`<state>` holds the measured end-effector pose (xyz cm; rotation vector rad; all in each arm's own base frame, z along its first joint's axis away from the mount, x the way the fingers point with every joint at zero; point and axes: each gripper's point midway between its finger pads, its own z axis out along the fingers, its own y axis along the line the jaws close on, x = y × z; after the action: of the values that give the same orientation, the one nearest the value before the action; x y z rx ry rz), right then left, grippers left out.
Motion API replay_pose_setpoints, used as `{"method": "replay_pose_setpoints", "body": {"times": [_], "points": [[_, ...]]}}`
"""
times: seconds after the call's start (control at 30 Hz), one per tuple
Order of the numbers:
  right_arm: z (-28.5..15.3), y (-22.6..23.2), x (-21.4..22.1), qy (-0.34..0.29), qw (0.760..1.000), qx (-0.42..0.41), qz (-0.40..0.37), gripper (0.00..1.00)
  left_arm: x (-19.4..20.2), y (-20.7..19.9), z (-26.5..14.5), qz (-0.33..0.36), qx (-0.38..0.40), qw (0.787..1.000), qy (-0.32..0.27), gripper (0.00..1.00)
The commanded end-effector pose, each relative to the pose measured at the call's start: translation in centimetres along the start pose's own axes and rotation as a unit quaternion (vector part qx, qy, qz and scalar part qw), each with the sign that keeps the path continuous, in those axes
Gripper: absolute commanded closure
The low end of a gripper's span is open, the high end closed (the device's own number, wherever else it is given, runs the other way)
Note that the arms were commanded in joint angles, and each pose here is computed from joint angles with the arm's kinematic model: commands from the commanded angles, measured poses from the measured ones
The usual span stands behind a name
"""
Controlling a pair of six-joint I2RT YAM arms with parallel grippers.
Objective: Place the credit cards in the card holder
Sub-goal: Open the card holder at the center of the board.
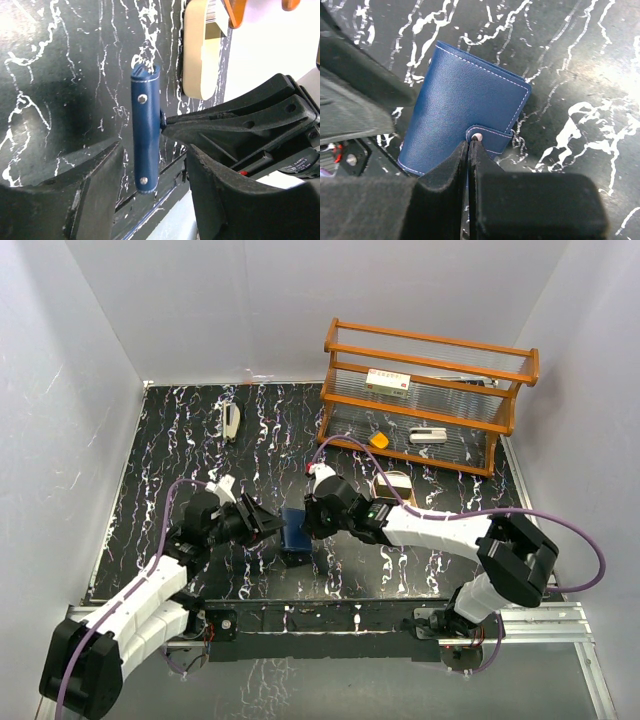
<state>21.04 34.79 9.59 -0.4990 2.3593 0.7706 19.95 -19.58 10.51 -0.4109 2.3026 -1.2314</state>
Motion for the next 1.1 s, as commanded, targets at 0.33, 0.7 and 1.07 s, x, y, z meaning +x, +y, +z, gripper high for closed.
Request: {"method": "replay_pose_setpoints", "body": {"times": [0.33,0.7,1.07], "points": [[-1.2,4.3,-3.3,-0.051,0.994,-0.094,0.027,1.00,0.5,-1.0,0.8,-0.015,0.036,0.999,0.025,0.76],[-0.7,3.3,-2.6,-0.043,0.996,-0.072,0.033,1.00,0.7,-0.3,0.7,-0.013,0.020,0.999,0.026,1.00],[-1.3,0.3,-2.2,-0.055,0.998,0.002,0.043,1.00,1.0,0.8,0.6,-0.007,-0.002,1.000,0.026,1.00]]}}
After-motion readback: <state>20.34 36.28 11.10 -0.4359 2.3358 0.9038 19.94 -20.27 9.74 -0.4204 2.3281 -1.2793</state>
